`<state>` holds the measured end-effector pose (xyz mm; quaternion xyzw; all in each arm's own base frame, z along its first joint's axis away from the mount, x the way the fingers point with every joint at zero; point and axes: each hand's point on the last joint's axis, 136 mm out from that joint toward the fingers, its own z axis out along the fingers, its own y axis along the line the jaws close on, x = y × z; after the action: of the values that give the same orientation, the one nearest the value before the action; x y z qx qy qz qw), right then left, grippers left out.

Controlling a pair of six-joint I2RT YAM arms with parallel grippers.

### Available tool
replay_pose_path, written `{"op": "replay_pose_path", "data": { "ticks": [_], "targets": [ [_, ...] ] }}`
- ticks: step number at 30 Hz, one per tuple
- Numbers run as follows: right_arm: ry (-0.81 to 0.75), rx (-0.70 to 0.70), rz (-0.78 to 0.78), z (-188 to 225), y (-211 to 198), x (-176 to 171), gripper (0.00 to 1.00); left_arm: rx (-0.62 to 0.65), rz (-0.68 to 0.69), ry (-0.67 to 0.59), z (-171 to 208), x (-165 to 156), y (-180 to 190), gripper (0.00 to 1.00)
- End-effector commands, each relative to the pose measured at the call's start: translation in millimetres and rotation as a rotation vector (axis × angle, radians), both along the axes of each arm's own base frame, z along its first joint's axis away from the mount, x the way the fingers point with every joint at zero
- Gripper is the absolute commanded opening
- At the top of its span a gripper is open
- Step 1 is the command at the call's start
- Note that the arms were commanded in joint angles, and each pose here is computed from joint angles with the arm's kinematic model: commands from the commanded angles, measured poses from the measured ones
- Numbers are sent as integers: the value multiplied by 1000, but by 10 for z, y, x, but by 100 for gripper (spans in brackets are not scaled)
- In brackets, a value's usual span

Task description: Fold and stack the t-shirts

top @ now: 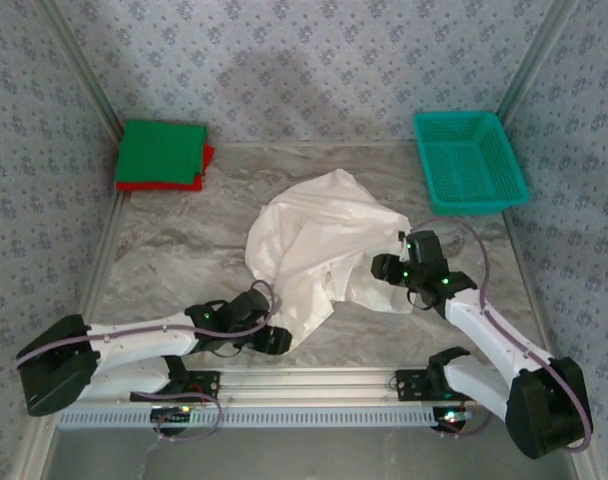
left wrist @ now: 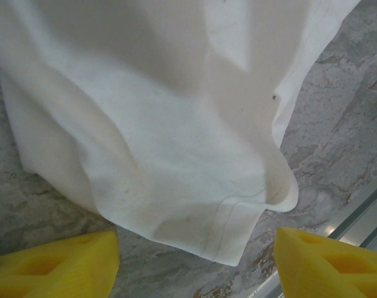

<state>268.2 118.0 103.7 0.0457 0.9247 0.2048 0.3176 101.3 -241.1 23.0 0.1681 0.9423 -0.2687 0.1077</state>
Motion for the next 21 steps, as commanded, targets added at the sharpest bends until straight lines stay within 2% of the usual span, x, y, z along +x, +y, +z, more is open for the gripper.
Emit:
{"op": "replay_pose_path", "data": {
  "ticks": [1,7,11,13,15,18,21],
  "targets": [
    [-17,6,11,7,32,22,53,-70,-110,36,19,-116,-315,68],
    [-23,-7,-6,-61,-24,-25,54,-88,-147,-24,68,1,-484,60],
    [-41,-2,-14,-58,-37,-17,53,-94,-194,-68,175,100,-674,44],
    [-44,-7,-13,-62,-39,-5,54,-97,-216,-62,177,107,-754,39],
    [-43,-8,-11,-66,-38,4,54,-99,-228,-64,177,117,-793,39],
    [-46,-7,-6,-51,-32,13,54,-92,-227,-90,248,167,-812,46],
    [-45,-11,-6,-60,-40,7,54,-93,-241,-109,351,203,-864,48]
  ]
}}
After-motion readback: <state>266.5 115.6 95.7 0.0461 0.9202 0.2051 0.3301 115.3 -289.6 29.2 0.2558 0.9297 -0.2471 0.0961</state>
